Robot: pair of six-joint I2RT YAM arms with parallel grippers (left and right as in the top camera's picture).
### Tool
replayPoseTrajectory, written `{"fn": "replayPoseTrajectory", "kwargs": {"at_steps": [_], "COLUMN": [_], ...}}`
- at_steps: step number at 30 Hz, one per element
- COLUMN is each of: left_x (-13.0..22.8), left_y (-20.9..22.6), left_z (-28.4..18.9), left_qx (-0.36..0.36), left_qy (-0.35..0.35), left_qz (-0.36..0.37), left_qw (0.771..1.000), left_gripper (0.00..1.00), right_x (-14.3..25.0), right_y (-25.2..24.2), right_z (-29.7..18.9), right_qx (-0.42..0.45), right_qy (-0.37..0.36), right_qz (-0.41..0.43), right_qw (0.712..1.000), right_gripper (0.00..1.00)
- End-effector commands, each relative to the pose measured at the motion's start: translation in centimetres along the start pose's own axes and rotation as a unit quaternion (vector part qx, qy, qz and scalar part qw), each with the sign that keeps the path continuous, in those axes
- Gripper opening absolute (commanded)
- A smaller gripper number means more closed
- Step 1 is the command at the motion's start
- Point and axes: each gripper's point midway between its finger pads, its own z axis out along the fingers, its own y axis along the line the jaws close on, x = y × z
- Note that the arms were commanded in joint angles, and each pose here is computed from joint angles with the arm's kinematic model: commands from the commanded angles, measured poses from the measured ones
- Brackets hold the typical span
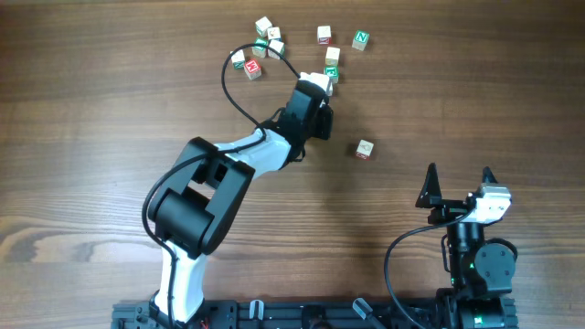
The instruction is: Form a circle
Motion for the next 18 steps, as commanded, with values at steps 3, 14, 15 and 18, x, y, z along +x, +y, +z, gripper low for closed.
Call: {"fn": "replayPoseTrajectory", "kwargs": {"at_steps": [3,14,15,18], "left_x": [-2.9,-4.8,-5.0,-5.2], "left_y": [-3.4,-10.2,-11.2,-14.0], "left_z": [-2.7,-5.1,-5.3,-5.9], "left_qx": [0.036,0.099,0.109,0.142], "left_qy": [-0.034,-0.089,-0.096,-0.115], "left_qz": [0.013,0.041,0.033,0.008], "left_qw": [0.999,0.990,0.989,0.983], "left_gripper": [0.13,0.15,0.15,0.16], "right_x": [-0.5,-0.5,-0.5,-0.5], "right_y": [0.3,0.3,0.3,0.3], "right_z": [-0.1,-0.1,-0.1,-0.1], "right_qx": [-0.007,-0.007,-0.007,-0.007], "right_qy": [-0.008,-0.008,-0.008,-0.008], "right_qz": [-0.002,-0.002,-0.002,-0.002], "right_qw": [1.000,1.000,1.000,1.000], "right_gripper": [1.00,1.00,1.00,1.00]}}
